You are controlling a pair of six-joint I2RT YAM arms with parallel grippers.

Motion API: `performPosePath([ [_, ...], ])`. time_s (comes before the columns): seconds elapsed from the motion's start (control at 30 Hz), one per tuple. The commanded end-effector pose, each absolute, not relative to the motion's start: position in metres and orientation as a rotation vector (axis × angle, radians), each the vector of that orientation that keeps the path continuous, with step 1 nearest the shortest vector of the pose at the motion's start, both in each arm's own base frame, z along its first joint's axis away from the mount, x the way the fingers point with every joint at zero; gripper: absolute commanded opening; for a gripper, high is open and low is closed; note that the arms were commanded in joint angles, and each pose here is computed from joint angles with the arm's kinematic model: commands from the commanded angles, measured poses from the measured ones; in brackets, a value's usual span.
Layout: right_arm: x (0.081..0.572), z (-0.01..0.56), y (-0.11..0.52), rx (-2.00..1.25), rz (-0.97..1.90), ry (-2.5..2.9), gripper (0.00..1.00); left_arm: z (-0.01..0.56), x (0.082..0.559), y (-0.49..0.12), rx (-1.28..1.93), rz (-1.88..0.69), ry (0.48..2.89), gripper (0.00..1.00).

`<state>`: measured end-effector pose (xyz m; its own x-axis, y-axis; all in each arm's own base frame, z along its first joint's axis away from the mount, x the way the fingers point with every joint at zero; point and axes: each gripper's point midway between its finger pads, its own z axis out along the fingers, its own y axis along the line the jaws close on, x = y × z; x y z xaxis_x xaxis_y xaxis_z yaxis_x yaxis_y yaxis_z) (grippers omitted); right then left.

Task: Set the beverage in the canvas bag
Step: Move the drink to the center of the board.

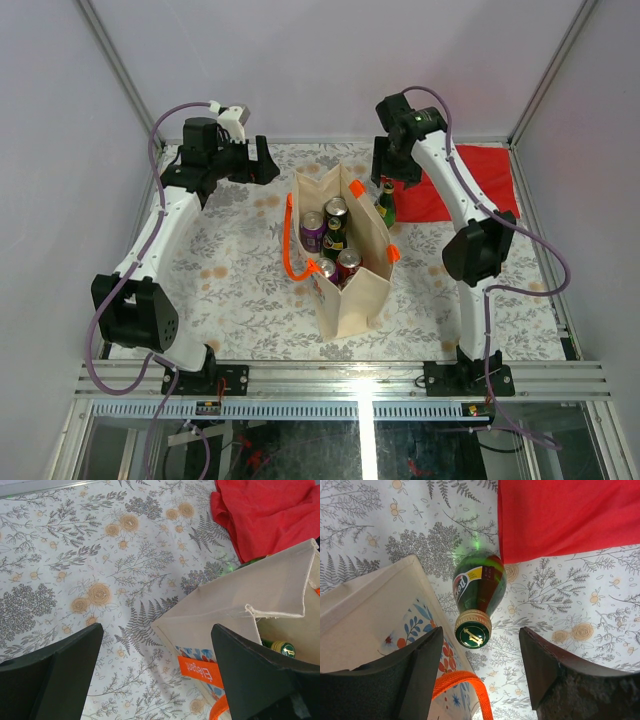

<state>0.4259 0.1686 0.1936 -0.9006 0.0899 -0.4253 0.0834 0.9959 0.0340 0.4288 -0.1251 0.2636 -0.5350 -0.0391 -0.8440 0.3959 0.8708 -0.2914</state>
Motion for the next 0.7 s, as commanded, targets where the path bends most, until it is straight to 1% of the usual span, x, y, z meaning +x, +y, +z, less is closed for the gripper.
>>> performPosePath([
  [0.0,0.424,0.188,0.176,0.089,0.058,2.718,0.68,0.274,0.426,-0.123,0.277,-0.561,2.042,0.89],
  [0.37,0.42,0.161,0.178,0.074,0.047,2.778,0.64,0.273,0.425,-0.122,0.279,-0.557,2.043,0.89],
  [0.47,0.419,0.159,0.179,0.073,0.047,2.784,0.61,0.273,0.425,-0.122,0.279,-0.557,2.043,0.89],
  [0.57,0.419,0.159,0.179,0.074,0.05,2.78,0.51,0.274,0.425,-0.123,0.28,-0.559,2.042,0.89],
  [0.63,0.419,0.158,0.179,0.073,0.051,2.782,0.36,0.273,0.425,-0.124,0.283,-0.561,2.042,0.89],
  [0.67,0.419,0.157,0.179,0.072,0.053,2.784,0.26,0.274,0.425,-0.123,0.283,-0.56,2.041,0.89],
])
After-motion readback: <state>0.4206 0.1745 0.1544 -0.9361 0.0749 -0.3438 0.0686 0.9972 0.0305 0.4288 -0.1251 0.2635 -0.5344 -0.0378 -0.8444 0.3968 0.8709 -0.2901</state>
